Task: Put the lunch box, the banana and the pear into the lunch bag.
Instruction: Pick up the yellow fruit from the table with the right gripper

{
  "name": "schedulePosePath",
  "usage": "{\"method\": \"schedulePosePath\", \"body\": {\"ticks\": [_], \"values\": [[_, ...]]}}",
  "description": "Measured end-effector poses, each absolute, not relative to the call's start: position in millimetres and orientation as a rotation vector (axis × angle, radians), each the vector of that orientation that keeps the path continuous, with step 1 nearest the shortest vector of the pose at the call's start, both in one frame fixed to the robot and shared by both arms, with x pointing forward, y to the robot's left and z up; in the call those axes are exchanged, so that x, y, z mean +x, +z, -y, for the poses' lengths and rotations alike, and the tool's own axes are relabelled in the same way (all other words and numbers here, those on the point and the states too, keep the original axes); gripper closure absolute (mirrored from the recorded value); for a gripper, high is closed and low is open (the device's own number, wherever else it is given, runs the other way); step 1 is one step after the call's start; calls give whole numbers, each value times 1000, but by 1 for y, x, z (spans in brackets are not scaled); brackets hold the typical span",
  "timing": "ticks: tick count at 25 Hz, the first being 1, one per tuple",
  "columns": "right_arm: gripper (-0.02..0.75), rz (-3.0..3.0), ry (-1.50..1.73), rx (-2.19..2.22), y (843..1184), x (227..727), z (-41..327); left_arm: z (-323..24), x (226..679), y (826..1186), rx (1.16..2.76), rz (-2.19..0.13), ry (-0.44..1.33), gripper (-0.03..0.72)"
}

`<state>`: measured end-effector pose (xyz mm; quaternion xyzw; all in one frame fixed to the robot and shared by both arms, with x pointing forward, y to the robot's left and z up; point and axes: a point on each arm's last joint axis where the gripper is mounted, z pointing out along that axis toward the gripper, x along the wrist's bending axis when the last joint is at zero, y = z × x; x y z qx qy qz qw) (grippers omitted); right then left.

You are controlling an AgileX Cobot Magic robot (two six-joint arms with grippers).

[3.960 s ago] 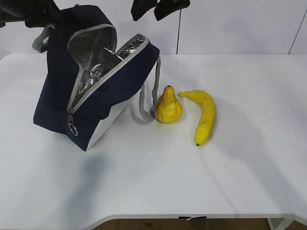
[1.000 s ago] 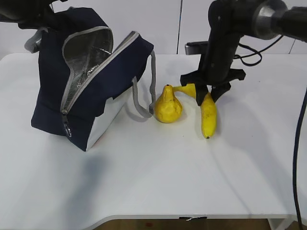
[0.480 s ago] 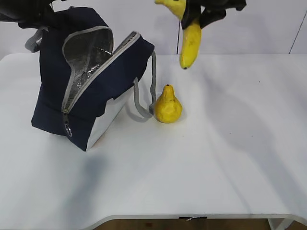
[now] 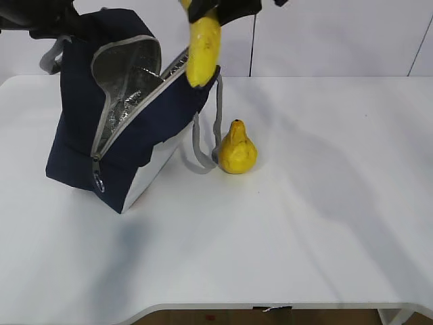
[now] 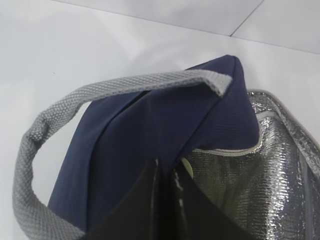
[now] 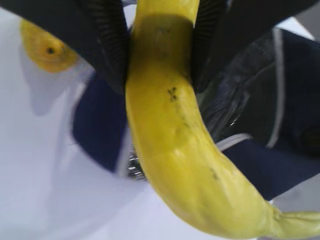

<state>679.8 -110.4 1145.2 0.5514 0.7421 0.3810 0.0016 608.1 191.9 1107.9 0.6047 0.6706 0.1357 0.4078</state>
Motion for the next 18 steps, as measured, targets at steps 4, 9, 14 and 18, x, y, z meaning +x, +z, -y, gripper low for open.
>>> {"method": "schedulePosePath", "body": {"ticks": [4,9,14,18], "values": [[437,-2417,1189,1697,1133,674,82,-191,608,1108,1516,-1691,334,691],[437,-2430,1252,1746,1111,681,61,-190,608,1108,1500,-1697,312,691],[437,-2388,1322,1796,1101,689,55,-191,608,1108,1498,-1698,310,691],[436,-2409,1280,1802,1099,687,56,-190,608,1109,1493,-1699,304,691]]}}
